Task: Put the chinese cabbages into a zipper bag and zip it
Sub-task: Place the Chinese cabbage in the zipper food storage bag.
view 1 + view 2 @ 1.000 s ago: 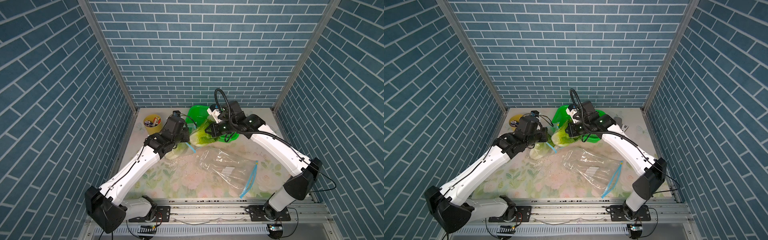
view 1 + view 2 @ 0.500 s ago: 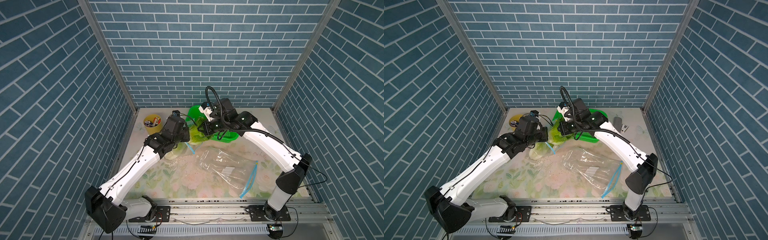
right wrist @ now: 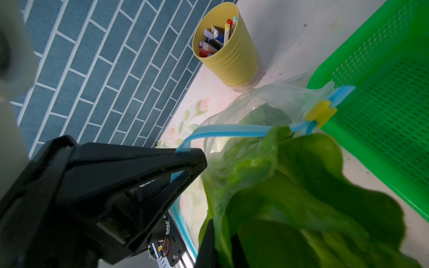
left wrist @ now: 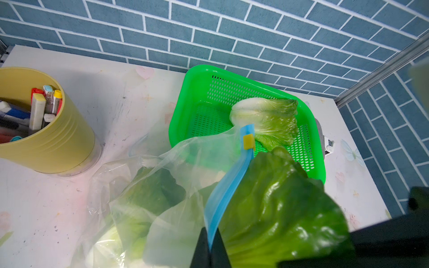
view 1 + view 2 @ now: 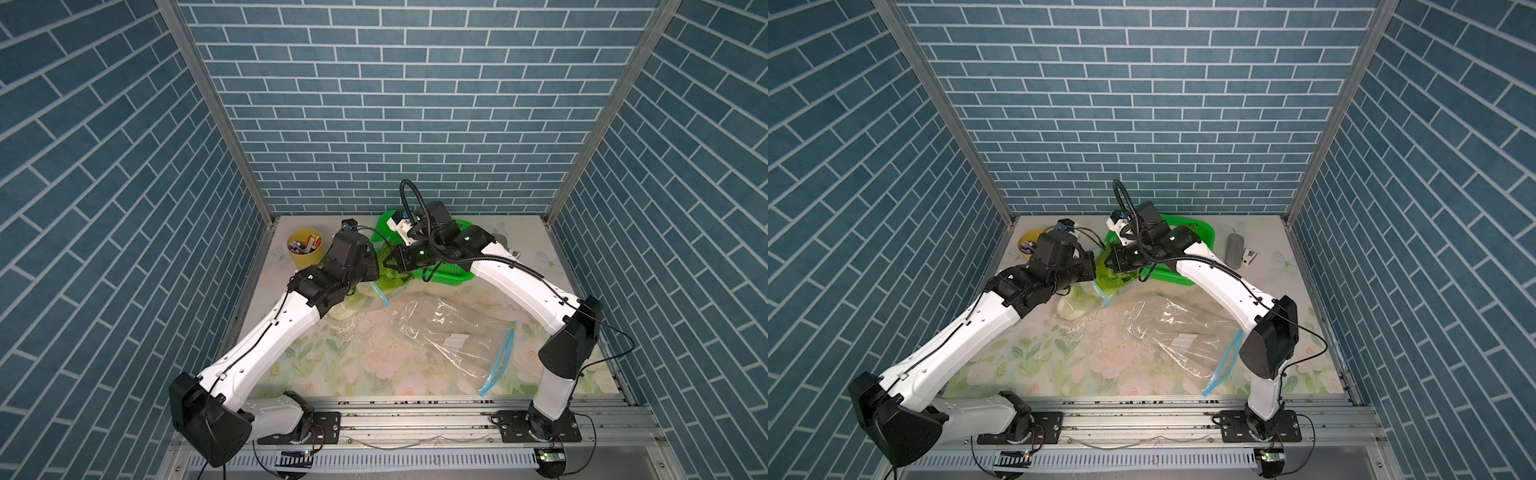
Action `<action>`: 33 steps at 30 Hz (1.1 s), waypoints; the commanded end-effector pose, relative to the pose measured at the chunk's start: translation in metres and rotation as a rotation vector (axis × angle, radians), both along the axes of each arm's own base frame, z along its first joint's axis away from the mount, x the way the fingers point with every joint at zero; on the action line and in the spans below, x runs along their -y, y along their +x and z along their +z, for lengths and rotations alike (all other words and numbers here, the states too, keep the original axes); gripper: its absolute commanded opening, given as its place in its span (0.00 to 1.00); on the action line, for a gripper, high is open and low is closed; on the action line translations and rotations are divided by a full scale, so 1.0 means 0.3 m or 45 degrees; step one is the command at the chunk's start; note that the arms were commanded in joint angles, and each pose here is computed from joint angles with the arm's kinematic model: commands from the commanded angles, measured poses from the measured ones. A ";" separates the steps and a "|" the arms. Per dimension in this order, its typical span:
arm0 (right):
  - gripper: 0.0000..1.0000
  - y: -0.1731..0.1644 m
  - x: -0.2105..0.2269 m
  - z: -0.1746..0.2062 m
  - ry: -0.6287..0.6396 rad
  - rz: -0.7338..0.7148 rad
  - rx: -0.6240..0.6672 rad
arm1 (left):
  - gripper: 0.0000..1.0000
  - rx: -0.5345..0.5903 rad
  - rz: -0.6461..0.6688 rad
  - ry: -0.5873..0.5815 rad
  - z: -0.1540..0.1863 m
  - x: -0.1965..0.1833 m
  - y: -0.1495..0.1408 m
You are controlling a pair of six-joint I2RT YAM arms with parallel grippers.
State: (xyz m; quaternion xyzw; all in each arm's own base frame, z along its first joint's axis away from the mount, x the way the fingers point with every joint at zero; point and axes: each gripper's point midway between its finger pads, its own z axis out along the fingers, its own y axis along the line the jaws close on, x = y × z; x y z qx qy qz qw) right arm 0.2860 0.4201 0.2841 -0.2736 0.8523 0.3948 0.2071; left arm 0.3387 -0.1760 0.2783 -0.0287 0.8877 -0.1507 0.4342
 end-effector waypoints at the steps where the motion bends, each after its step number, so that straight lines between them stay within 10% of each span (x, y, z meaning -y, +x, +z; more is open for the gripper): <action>1: 0.08 -0.012 -0.047 0.013 0.084 0.042 -0.051 | 0.00 0.065 0.043 -0.035 0.050 -0.017 0.002; 19: 0.48 -0.078 0.191 0.080 -0.048 -0.081 0.155 | 0.00 0.097 0.122 -0.060 0.054 -0.063 0.004; 33: 0.41 -0.010 0.449 -0.200 -0.177 -0.465 -0.149 | 0.00 0.097 0.140 -0.089 0.051 -0.061 0.010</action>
